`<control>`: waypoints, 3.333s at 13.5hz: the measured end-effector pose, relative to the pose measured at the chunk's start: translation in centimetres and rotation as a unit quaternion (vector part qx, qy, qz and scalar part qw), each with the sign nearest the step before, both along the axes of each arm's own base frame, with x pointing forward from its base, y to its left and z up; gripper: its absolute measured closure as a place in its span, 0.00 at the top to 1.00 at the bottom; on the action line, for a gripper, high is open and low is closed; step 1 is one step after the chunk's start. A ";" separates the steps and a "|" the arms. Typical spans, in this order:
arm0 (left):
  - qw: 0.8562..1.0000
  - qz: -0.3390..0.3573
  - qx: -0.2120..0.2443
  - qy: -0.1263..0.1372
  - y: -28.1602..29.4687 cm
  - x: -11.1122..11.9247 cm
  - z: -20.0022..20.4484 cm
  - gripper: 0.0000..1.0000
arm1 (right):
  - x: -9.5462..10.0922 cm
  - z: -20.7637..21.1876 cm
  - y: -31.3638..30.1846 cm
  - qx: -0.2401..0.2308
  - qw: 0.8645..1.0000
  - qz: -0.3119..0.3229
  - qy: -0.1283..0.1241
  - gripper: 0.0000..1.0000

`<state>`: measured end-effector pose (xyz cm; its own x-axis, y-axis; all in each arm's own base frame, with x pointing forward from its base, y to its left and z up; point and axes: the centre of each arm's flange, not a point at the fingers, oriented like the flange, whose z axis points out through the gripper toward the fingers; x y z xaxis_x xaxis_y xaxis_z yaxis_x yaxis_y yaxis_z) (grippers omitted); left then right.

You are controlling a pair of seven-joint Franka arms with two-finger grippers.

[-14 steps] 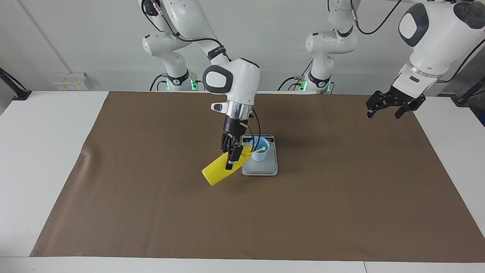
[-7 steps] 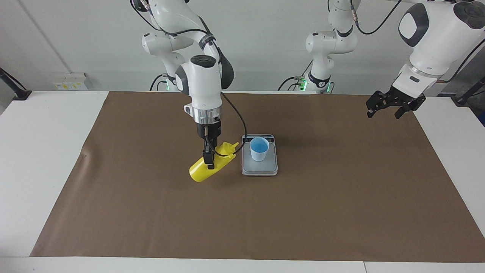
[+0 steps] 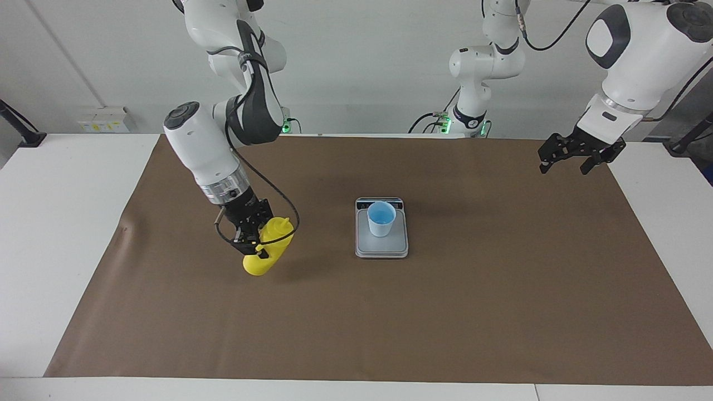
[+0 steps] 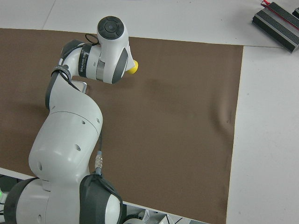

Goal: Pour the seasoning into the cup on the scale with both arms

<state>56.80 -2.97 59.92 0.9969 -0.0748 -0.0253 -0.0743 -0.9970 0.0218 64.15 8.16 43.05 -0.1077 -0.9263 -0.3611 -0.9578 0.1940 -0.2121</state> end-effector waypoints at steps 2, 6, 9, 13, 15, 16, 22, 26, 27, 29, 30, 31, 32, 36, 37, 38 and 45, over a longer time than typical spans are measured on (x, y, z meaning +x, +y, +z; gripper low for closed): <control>1.000 0.000 0.000 0.000 0.0 0.0 0.0 1.00 | -0.5 -1.4 -2.8 0.041 0.999 0.010 0.010 0.48; 1.000 0.000 0.000 0.000 0.0 0.0 0.0 1.00 | -2.1 -3.6 -9.9 0.120 0.993 0.019 0.010 0.48; 1.000 0.000 0.000 0.000 0.0 0.0 0.0 1.00 | -4.4 -5.9 -14.4 0.169 0.984 0.047 0.012 0.48; 1.000 0.000 0.000 0.000 0.0 0.0 0.0 1.00 | -5.2 -7.0 -14.9 0.214 0.976 0.027 0.012 0.48; 1.000 0.000 0.000 0.000 0.0 0.0 0.0 1.00 | -5.7 -7.9 -15.0 0.219 0.975 0.024 0.017 0.48; 1.000 0.000 0.000 0.000 0.0 0.0 0.0 1.00 | -5.9 -8.4 -15.0 0.222 0.975 0.022 0.021 0.48; 1.000 0.000 0.000 0.000 0.0 0.0 0.0 1.00 | -6.9 -11.5 -15.2 0.227 0.973 0.010 0.046 0.48; 1.000 0.000 0.000 0.000 0.0 0.0 0.0 1.00 | -7.1 -12.0 -15.6 0.227 0.971 -0.042 0.059 0.48; 1.000 0.000 0.000 0.000 0.0 0.0 0.0 1.00 | -7.1 -12.0 -15.7 0.228 0.970 -0.056 0.064 0.48; 1.000 0.000 0.000 0.000 0.0 0.0 0.0 1.00 | -7.1 -11.9 -15.8 0.226 0.970 -0.062 0.066 0.56; 1.000 0.000 0.000 0.000 0.0 0.0 0.0 1.00 | -7.1 -11.7 -15.8 0.220 0.972 -0.059 0.065 0.67; 1.000 0.000 0.000 0.000 0.0 0.0 0.0 1.00 | -7.1 -11.3 -15.9 0.211 0.974 -0.052 0.062 0.80; 1.000 0.000 0.000 0.000 0.0 0.0 0.0 1.00 | -7.1 -10.6 -15.9 0.198 0.977 -0.044 0.059 0.90; 1.000 0.000 0.000 0.000 0.0 0.0 0.0 1.00 | -7.5 -8.8 -16.3 0.144 0.988 -0.003 0.057 1.00; 1.000 0.000 0.000 0.000 0.0 0.0 0.0 1.00 | -7.5 -8.5 -16.4 0.127 0.990 0.010 0.057 1.00; 1.000 0.000 0.000 0.000 0.0 0.0 0.0 1.00 | -7.6 -8.2 -16.6 0.104 0.993 0.028 0.057 1.00; 1.000 0.000 0.000 0.000 0.0 0.0 0.0 1.00 | -8.6 -2.8 -18.6 0.029 0.995 0.099 0.003 1.00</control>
<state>56.80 -2.97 59.93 0.9969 -0.0748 -0.0252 -0.0743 -0.9970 0.0218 55.56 -10.47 40.30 0.0731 -0.9071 -0.4145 -0.9796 0.0127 -0.2005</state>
